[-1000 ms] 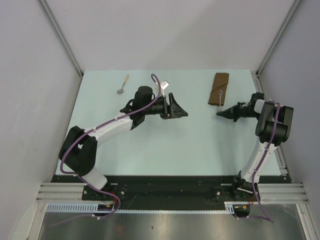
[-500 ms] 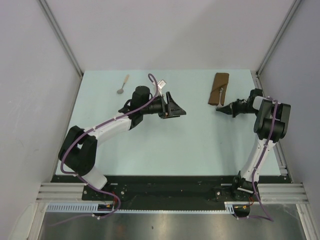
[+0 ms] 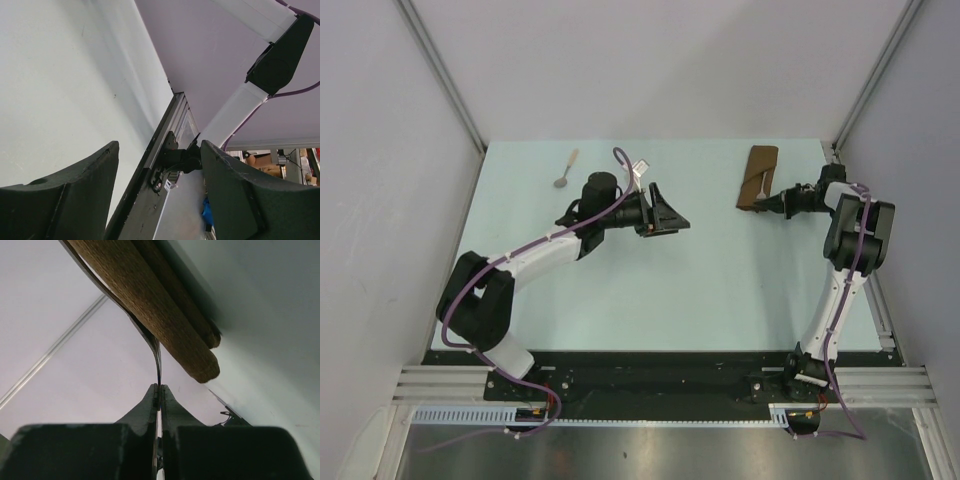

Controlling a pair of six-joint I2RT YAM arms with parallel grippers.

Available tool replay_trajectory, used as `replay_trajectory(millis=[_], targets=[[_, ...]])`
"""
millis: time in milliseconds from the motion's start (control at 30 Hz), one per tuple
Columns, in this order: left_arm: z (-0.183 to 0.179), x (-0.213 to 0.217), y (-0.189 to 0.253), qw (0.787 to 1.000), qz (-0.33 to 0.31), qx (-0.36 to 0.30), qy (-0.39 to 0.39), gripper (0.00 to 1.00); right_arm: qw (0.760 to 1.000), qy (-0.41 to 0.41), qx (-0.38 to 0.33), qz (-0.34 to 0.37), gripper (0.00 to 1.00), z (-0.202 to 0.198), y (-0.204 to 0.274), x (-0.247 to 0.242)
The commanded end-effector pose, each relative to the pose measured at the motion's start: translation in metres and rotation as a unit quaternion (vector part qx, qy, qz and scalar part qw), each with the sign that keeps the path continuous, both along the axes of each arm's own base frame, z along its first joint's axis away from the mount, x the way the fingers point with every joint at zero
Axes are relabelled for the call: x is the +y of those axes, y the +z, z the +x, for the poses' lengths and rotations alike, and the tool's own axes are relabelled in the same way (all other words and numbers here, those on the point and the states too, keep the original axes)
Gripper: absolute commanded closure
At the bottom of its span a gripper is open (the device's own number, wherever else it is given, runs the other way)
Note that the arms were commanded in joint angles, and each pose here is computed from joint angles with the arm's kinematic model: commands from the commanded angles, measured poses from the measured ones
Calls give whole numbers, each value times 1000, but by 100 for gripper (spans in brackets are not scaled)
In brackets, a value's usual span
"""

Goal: Fold the napkin into a case and place the utensils inside
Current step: Insert the fork into the folded napkin.

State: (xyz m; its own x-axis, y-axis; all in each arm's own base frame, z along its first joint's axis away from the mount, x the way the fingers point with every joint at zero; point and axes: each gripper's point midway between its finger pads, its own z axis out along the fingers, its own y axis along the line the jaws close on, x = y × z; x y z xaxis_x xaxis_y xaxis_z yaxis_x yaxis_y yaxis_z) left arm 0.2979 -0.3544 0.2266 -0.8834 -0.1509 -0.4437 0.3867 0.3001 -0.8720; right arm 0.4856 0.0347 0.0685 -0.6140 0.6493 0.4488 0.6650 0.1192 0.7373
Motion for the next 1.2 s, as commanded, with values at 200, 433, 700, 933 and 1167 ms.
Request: replay_trajectory(millis=[200,433,700,933,1167], targets=[[0,2,8,1000,-13,-15,-5,29,1000,-1,6,16,96,21,3,4],[0,3,7,1000,-11,-14,-4,29,1000,-4,1,15,94,32,-2,1],[0,3,6,1000,-11,-14,-4,29,1000,-15,-7,21,93,44,-8,-2],[1,3,4,1000,-9,-13,-3,29,1000,-11,-21,19,78,48,-4,-1],[6,8,3,1000,-1,-16,3,29,999,23,-46,-13,47,29,16,6]])
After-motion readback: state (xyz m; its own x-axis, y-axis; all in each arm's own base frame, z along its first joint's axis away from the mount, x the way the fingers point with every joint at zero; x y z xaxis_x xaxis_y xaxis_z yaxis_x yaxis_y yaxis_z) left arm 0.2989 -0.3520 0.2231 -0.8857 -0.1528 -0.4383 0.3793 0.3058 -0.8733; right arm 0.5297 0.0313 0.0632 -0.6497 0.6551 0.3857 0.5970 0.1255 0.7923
